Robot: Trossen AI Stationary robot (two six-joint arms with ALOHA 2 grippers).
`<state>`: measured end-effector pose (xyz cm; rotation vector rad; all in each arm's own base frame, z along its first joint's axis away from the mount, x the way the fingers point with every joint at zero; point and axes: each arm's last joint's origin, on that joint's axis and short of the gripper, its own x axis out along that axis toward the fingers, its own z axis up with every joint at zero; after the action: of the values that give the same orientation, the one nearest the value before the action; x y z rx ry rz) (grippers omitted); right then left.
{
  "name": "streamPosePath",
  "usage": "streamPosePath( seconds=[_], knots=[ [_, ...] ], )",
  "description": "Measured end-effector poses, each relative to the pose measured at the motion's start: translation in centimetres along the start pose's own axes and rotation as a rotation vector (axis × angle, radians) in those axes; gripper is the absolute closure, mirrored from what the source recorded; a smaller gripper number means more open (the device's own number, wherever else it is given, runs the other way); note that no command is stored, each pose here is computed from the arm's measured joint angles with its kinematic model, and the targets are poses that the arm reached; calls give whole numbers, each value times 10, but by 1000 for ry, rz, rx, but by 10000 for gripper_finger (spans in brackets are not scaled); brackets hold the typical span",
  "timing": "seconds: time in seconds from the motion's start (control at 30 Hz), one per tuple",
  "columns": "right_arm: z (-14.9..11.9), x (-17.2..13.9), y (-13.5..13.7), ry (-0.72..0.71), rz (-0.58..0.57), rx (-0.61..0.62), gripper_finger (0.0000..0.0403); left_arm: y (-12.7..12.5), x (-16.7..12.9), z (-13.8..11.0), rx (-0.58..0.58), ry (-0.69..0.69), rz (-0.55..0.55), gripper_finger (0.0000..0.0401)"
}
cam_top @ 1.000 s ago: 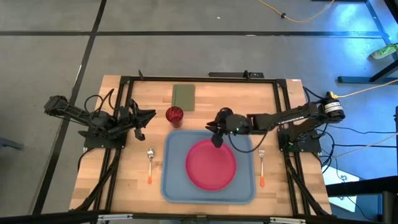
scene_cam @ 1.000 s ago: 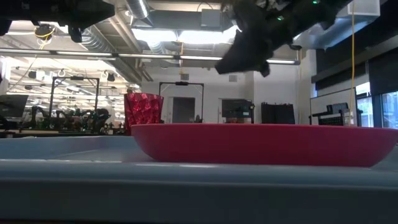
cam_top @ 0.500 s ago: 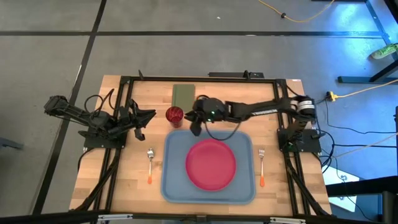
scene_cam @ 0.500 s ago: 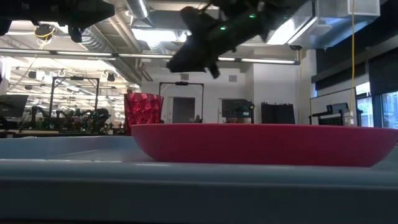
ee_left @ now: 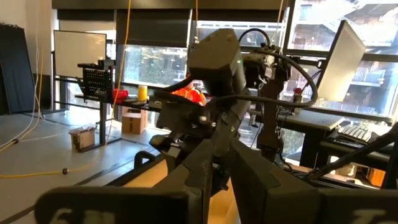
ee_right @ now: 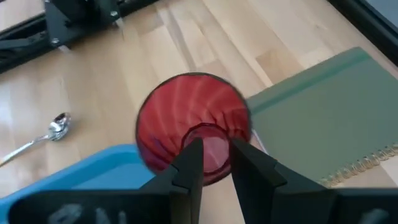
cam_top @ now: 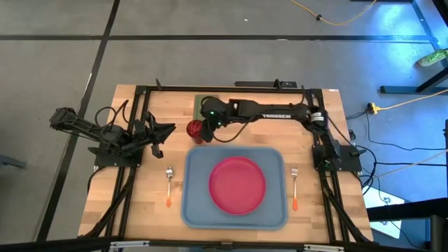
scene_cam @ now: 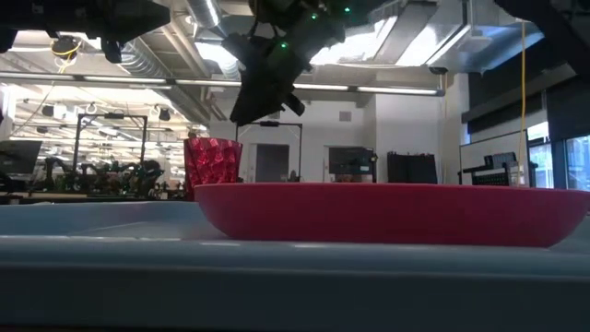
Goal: Pick and place plate/cup/fork/spoon on tray
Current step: Put the red cup on the blue tray to the top left of the pink plate
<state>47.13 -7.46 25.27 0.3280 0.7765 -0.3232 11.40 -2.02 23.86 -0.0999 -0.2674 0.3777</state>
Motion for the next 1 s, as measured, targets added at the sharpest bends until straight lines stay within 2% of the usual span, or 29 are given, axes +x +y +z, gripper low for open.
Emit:
streamPosePath(
  seconds=[0.27,0.5,0.8,1.0],
  knots=[
    [-3,14,-3,37,19,34,319,0,0,0,0,0,0,354],
    [5,15,-11,-19,20,51,318,0,0,0,0,0,1,354],
    [8,15,-20,-23,5,92,247,0,0,0,0,0,0,354],
    [7,15,-19,-17,9,87,241,0,0,0,0,0,0,354]
  ],
)
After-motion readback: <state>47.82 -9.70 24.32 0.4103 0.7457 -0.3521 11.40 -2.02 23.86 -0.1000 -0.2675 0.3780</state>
